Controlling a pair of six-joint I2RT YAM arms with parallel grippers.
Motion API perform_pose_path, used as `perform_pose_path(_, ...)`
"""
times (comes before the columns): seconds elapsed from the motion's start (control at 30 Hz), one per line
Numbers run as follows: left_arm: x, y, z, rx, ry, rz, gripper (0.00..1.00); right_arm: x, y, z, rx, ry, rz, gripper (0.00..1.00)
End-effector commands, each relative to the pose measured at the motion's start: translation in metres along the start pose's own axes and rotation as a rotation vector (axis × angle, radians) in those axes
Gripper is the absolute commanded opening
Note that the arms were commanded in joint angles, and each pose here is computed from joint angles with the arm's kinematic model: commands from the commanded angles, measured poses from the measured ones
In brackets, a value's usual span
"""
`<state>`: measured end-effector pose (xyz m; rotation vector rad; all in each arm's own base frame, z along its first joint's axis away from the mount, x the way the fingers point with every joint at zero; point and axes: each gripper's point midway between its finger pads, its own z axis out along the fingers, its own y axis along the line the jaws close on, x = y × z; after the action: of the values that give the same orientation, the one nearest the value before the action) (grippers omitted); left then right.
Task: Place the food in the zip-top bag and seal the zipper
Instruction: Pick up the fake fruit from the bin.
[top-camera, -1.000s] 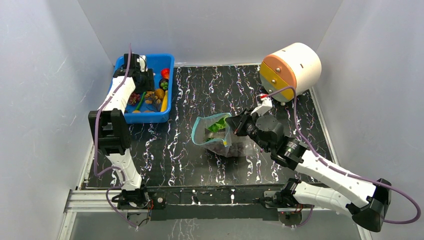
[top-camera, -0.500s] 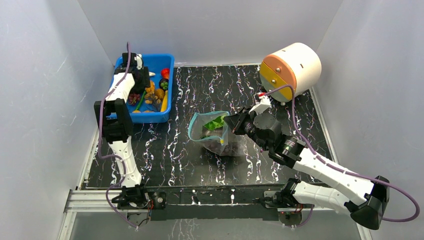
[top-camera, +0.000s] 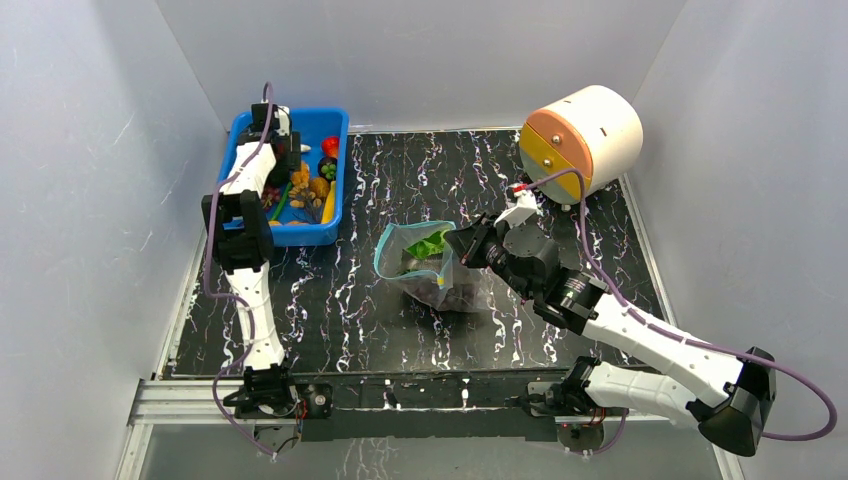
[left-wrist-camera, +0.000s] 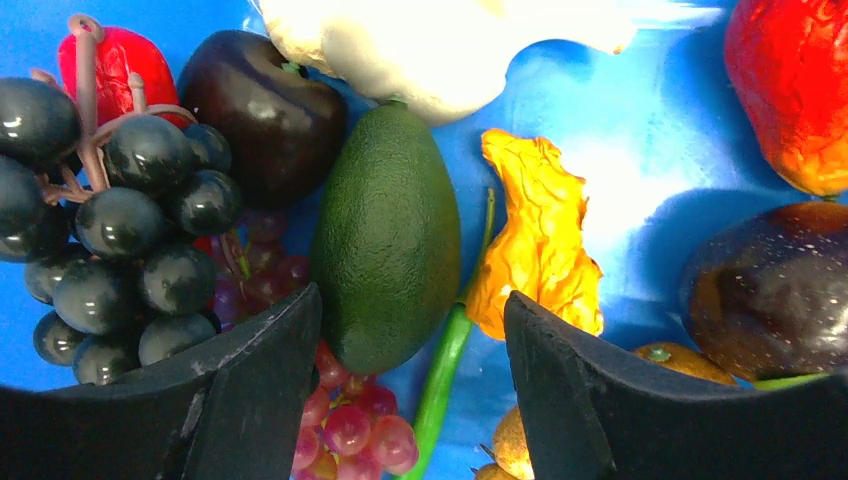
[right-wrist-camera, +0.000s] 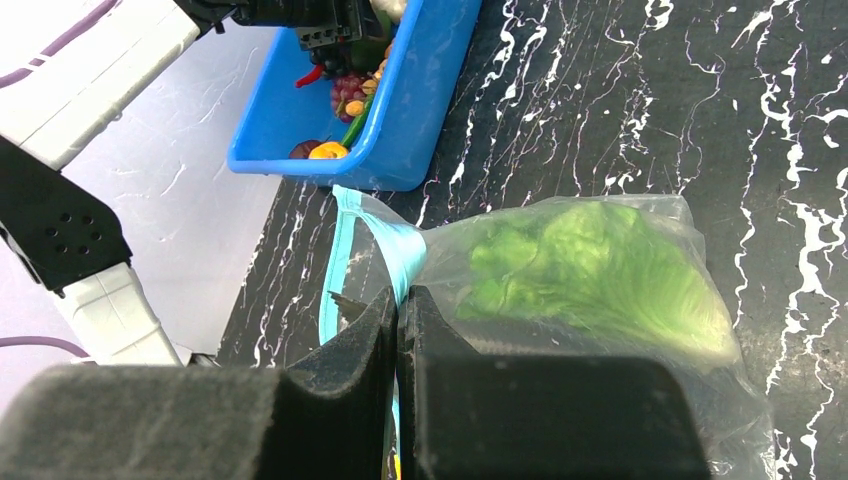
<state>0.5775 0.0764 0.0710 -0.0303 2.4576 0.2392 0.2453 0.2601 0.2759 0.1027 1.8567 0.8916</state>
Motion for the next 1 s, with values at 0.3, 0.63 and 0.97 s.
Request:
perform_pose_path(0.3,0.002,0.014,0.016,-0.07,0.002,0.013,0.65,-0.059,0.034,-0.022,-0.099,-0.175,0.055,0.0)
perform_pose_path(0.63,-0.005,0.008,0.018,-0.04,-0.022,-0.002,0.54,-0.061,0.029,-0.028,-0.09,-0.186,0.058,0.0)
perform_pose_path(0.97,-0.014,-0.001,-0.025,0.017,-0.046,-0.088,0.4,-0.052,0.027,-0.022,-0.085,-0.16,0.075,0.0)
